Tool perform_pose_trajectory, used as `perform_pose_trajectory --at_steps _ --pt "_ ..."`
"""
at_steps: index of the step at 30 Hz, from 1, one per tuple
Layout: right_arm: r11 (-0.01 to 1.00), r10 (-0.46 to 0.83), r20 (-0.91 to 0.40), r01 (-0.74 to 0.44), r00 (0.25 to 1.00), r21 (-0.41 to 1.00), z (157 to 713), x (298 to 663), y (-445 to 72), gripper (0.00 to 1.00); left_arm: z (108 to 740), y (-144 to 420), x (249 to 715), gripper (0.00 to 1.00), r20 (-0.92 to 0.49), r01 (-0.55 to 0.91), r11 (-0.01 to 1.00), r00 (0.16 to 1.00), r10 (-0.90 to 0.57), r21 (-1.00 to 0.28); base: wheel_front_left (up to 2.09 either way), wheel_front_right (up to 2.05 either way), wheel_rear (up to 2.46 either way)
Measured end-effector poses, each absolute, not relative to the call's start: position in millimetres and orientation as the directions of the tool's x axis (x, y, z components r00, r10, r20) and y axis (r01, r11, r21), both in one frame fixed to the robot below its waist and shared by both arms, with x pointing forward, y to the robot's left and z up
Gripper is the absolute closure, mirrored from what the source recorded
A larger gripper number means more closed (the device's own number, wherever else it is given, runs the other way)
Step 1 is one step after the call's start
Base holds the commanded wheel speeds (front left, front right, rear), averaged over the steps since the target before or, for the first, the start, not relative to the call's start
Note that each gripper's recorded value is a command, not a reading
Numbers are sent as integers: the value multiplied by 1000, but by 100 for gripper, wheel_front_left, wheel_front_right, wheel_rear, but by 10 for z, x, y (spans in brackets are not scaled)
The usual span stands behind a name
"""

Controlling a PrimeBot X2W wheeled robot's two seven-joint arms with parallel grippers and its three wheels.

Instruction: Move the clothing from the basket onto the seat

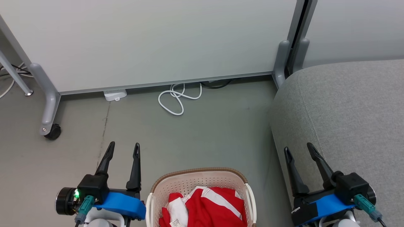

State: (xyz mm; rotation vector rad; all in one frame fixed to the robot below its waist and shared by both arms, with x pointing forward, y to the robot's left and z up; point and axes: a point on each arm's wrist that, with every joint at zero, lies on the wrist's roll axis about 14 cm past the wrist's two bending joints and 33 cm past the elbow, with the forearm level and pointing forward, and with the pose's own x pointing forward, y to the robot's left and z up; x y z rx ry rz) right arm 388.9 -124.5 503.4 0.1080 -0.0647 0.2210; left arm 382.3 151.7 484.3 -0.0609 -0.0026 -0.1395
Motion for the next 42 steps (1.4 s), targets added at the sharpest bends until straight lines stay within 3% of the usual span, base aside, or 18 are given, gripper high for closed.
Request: perform_pose_trajectory --at_steps 10,20,34,42 --pt "975 195 74 -202 978 92 5021 3949 -1322 0 4657 1211 3974 0 -52 244 970 968 -244 -3 0 0 0" --pt "985 138 67 -144 988 95 4968 4102 -1537 0 4027 705 4275 0 -223 442 897 877 -427 24 0 0 0" --pt "993 74 -1 -74 997 88 4656 4381 -1810 0 2669 222 4336 0 -543 720 693 589 -599 16 0 0 0" --pt "993 88 -34 -85 996 84 4441 4586 -1806 0 1823 285 4026 0 -727 844 536 356 -587 -20 0 0 0"
